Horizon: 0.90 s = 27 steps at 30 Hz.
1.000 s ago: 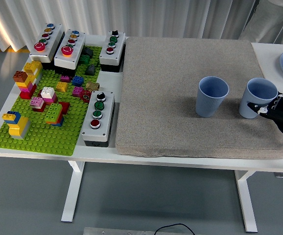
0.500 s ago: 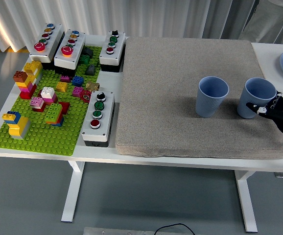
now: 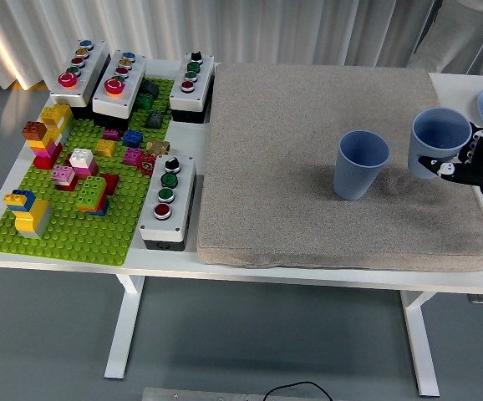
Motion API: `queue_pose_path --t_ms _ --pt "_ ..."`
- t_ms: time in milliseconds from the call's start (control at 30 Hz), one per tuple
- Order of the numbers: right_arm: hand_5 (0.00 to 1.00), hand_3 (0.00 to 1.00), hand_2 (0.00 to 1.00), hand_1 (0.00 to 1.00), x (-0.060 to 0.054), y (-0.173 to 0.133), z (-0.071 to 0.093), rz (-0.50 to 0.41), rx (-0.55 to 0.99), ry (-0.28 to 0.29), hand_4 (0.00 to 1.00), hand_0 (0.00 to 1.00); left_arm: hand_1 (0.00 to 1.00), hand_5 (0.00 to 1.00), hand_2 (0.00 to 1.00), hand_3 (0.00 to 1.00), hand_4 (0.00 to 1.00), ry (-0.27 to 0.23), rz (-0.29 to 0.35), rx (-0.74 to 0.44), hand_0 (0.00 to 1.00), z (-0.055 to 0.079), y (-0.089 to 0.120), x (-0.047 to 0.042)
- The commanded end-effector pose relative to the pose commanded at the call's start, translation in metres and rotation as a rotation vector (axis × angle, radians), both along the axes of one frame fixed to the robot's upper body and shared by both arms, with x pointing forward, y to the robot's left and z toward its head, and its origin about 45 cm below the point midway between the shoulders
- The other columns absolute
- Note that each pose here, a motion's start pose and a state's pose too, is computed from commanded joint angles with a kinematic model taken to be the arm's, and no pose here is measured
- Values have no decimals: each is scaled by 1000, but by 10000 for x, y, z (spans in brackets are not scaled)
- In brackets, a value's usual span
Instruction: Pick cup pour cup place
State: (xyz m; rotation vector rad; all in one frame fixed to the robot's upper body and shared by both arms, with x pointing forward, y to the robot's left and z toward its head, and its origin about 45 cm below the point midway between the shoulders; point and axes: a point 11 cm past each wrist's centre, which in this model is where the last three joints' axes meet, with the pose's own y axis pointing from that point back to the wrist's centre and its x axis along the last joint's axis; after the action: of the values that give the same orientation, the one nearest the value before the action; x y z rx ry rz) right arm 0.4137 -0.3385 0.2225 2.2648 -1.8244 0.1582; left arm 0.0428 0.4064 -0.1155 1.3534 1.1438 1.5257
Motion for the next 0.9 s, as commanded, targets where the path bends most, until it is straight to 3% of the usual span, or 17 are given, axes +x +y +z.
queue_pose_path --t_ms 300,900 --pt "113 673 582 713 71 168 216 37 -118 -79 745 838 781 951 825 679 506 1 1 1 732 2 9 -4" --pt "118 673 580 713 93 239 255 35 -289 -149 745 841 781 950 825 679 507 6 -1 2 732 1 17 -32"
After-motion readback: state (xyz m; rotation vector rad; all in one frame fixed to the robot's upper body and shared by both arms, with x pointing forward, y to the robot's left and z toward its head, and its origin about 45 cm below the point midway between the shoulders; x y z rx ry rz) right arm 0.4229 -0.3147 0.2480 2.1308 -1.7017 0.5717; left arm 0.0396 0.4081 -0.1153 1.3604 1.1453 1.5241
